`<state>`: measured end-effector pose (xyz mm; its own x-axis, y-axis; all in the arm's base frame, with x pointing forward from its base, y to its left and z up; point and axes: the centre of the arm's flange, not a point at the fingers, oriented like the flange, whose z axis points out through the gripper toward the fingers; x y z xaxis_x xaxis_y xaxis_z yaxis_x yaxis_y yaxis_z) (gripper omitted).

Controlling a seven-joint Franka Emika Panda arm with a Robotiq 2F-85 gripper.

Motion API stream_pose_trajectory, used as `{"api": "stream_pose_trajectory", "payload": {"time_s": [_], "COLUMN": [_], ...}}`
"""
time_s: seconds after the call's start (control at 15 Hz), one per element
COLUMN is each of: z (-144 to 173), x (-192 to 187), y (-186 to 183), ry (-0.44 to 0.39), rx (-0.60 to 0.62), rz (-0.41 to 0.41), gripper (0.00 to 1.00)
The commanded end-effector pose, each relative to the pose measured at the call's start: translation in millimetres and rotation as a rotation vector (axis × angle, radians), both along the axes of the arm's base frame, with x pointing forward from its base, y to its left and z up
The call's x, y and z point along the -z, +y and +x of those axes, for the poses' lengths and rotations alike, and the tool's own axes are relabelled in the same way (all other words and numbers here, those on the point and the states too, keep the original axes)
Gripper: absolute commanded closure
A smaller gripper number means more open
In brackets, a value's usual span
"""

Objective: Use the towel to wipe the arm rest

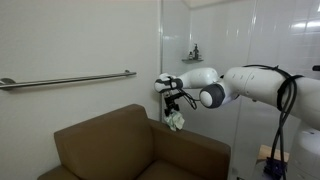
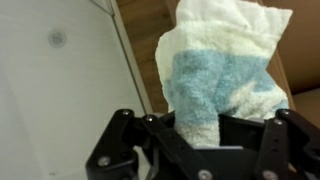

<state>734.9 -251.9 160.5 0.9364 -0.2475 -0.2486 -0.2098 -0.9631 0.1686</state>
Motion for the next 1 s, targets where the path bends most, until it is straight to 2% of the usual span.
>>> {"api": "stream_pose_trajectory", "payload": {"time_s": [0.0, 0.07, 0.13, 0.2, 0.33, 0.47, 0.6, 0.93], "z": [-59.4, -54.5, -45.8, 21.7, 28.9, 30.3, 40.0, 51.2], "x": [-42.0, -50.0, -62.8, -36.6, -51.2, -54.1, -33.4, 47.7], "y": [17.6, 19.1, 22.2, -2.3, 0.3, 2.5, 13.6, 70.0], "ry": [-0.125, -0.178, -0.226, -0.158, -0.203, -0.207, -0.172, -0.068], "rx": [-0.053, -0.046, -0.061, -0.033, -0.05, -0.054, -0.081, -0.166], "rz": [-0.014, -0.045, -0.111, -0.052, -0.078, -0.082, -0.052, 0.056], "gripper": [0.95, 0.95, 0.95, 0.95, 0.95, 0.95, 0.95, 0.95]}}
